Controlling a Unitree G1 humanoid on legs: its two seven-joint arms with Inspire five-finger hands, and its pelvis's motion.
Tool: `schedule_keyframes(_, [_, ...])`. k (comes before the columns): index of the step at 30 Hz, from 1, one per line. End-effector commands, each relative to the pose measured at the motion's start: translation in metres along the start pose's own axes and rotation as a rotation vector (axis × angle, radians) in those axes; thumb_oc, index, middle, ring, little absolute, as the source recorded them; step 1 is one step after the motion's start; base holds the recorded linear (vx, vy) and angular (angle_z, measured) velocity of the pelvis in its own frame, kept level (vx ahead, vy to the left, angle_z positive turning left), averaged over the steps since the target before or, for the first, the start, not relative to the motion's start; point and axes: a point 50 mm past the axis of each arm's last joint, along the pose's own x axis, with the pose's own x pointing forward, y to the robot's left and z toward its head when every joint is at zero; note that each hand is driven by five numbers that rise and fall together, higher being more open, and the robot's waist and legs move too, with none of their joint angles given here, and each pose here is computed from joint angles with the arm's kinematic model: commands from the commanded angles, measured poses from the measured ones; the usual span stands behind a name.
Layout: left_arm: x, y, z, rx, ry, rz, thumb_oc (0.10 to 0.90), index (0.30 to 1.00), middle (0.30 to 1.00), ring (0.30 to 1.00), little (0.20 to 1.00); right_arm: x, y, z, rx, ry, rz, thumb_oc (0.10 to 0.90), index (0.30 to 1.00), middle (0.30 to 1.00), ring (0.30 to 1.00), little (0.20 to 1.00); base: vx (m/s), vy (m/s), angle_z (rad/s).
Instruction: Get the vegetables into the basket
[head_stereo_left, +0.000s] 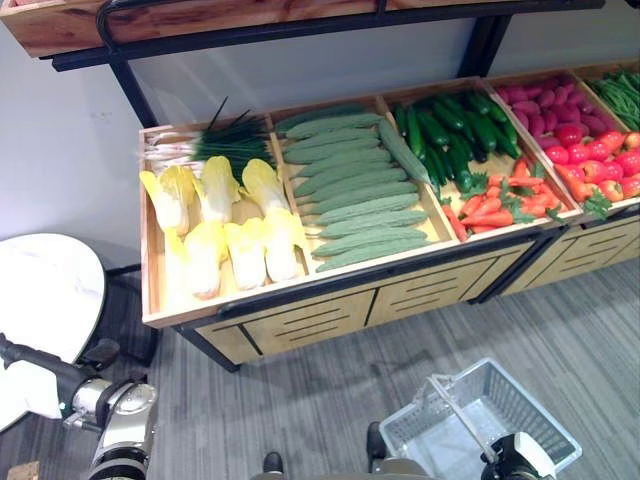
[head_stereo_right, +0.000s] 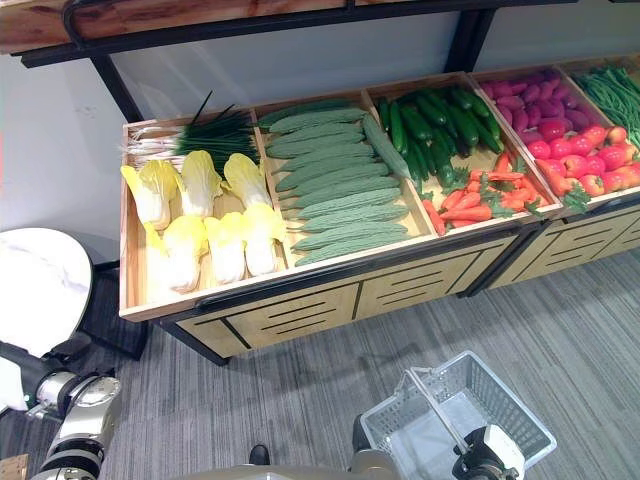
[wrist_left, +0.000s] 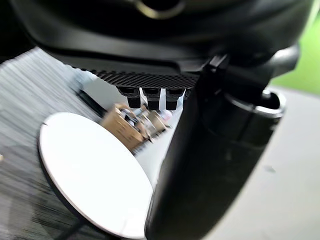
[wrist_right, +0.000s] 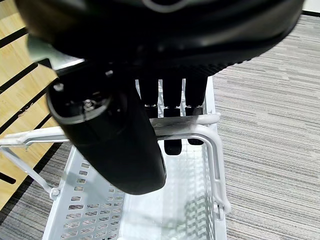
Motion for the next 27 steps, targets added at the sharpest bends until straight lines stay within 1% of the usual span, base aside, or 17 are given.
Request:
schedule_keyframes(1, [0.026, 0.007, 0.044, -0.019, -0.227, 0.046, 0.9, 1.0, 1.0, 1.0, 1.0, 0.012, -0.025, 0.015, -0.03, -0.052, -0.111, 0.4, 0.3, 0.3, 0.3, 0.3, 0.0, 0.0, 0.0])
schedule_keyframes(2, [0.022, -0.001, 0.05, -0.006, -0.274, -0.011, 0.9, 1.0, 1.0, 1.0, 1.0, 0.012, -0.025, 0.02, -0.036, -0.074, -0.106, 0.4, 0.3, 0.3, 0.3, 0.3, 0.0, 0.0, 0.0])
schedule_keyframes(3, [0.022, -0.001, 0.05, -0.006, -0.274, -0.011, 0.9, 1.0, 1.0, 1.0, 1.0, 0.012, -0.025, 0.02, -0.036, -0.074, -0.106, 0.4, 0.3, 0.3, 0.3, 0.3, 0.0, 0.0, 0.0])
schedule_keyframes(4, [0.015, -0.009, 0.06, -0.003, -0.338, -0.083, 0.9, 1.0, 1.0, 1.0, 1.0, 0.013, -0.026, 0.025, -0.041, -0.097, -0.103, 0.4, 0.3, 0.3, 0.3, 0.3, 0.0, 0.0, 0.0])
schedule_keyframes(5, [0.011, -0.013, 0.066, -0.006, -0.379, -0.116, 0.9, 1.0, 1.0, 1.0, 1.0, 0.013, -0.026, 0.027, -0.044, -0.107, -0.104, 0.4, 0.3, 0.3, 0.3, 0.3, 0.0, 0.0, 0.0])
schedule_keyframes(8, [0.007, -0.018, 0.068, -0.002, -0.396, -0.157, 0.9, 1.0, 1.0, 1.0, 1.0, 0.014, -0.028, 0.032, -0.043, -0.12, -0.107, 0.4, 0.3, 0.3, 0.3, 0.3, 0.0, 0.0, 0.0])
schedule_keyframes(9, [0.005, -0.021, 0.072, -0.01, -0.409, -0.189, 0.9, 1.0, 1.0, 1.0, 1.0, 0.015, -0.029, 0.035, -0.05, -0.133, -0.109, 0.4, 0.3, 0.3, 0.3, 0.3, 0.0, 0.0, 0.0])
schedule_keyframes(13, [-0.001, -0.027, 0.084, -0.052, -0.444, -0.234, 0.9, 1.0, 1.0, 1.0, 1.0, 0.015, -0.028, 0.039, -0.057, -0.147, -0.103, 0.4, 0.3, 0.3, 0.3, 0.3, 0.0, 0.0, 0.0])
schedule_keyframes(22, [-0.005, -0.035, 0.098, -0.153, -0.388, -0.228, 0.9, 1.0, 1.0, 1.0, 1.0, 0.015, -0.026, 0.04, -0.085, -0.147, -0.09, 0.4, 0.3, 0.3, 0.3, 0.3, 0.03, 0.003, -0.01])
schedule_keyframes(27, [0.003, -0.04, 0.109, -0.207, -0.318, -0.194, 0.9, 1.0, 1.0, 1.0, 1.0, 0.016, -0.029, 0.047, -0.1, -0.166, -0.092, 0.4, 0.3, 0.3, 0.3, 0.3, 0.01, 0.001, -0.02])
